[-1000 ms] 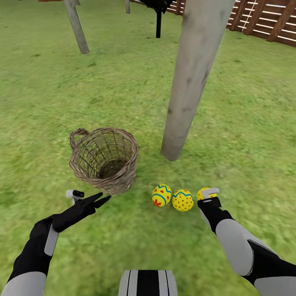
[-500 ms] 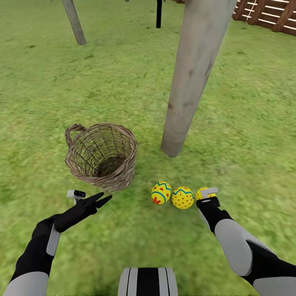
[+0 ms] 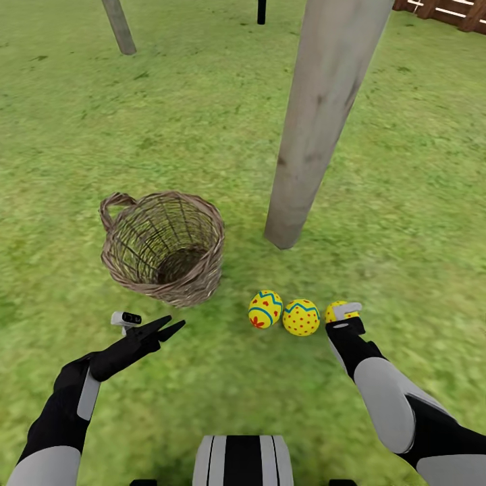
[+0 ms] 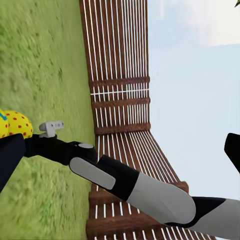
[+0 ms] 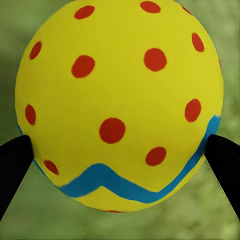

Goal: Take the three Easter eggs out of the wicker basket on the lawn in the garden, then place them on the lawn next to a single tree (choose any tree) so that all three eggs are next to the same tree and none are left in the basket.

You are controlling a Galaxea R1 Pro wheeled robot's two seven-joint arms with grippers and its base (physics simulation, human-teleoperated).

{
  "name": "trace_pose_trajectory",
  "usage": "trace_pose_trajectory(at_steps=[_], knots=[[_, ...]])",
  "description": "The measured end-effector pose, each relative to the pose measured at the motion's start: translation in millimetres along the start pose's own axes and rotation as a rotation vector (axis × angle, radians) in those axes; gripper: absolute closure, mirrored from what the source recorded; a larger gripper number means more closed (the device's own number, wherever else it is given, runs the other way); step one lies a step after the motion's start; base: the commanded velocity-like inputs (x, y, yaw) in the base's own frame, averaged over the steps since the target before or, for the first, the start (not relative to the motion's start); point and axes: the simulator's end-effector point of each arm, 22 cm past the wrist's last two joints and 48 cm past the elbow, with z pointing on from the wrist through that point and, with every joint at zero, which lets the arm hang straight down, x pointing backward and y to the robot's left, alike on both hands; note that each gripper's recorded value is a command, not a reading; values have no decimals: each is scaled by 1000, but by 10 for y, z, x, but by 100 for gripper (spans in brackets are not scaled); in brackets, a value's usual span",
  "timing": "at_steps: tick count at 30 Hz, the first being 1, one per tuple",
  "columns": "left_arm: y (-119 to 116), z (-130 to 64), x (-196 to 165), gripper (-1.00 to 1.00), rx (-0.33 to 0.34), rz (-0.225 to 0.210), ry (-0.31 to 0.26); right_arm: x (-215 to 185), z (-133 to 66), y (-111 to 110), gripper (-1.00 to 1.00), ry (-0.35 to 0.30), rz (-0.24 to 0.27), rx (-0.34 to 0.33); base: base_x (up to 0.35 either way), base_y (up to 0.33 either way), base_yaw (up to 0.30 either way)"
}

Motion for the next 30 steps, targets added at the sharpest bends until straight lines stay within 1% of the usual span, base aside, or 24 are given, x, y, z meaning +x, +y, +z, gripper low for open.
trace_pose_trajectory(at_steps=[1, 2, 3, 4, 9, 10, 22, 25, 26, 29, 30], knots=[[1, 0, 1, -100, 0, -1, 0, -2, -1, 2, 100, 0, 0, 0, 0, 0, 0], [2, 0, 0, -100, 0, -1, 0, -4, -2, 3, -100, 0, 0, 0, 0, 0, 0], [2, 0, 0, -100, 0, -1, 0, 106, -3, 119, -100, 22, -2, -26, 0, 0, 0], [3, 0, 0, -100, 0, -1, 0, 154, -6, 169, -100, 31, -13, -35, 0, 0, 0], [4, 0, 1, -100, -1, -1, 0, 149, -6, 176, -100, 29, -13, -38, 0, 0, 0], [-15, 7, -1, -100, 2, 2, 1, 139, -20, 182, -100, 28, 0, -43, 0, 0, 0], [-265, 62, -48, -100, 24, 42, 6, -119, -201, 31, -100, -20, 25, -30, 0, 0, 0], [-321, 71, -61, -100, 25, 52, 7, -294, -252, -135, -100, -51, 43, -3, 0, 0, 0], [-347, 71, -68, -100, 27, 57, 9, -386, -275, -232, -100, -69, 55, 14, 0, 0, 0], [-452, 50, -126, -100, 24, 93, 15, -730, -382, -614, -100, -136, 94, 81, 0, 0, 0], [-514, 55, -155, -100, 25, 112, 19, -743, -420, -761, -100, -106, 96, 107, 0, 0, 0]])
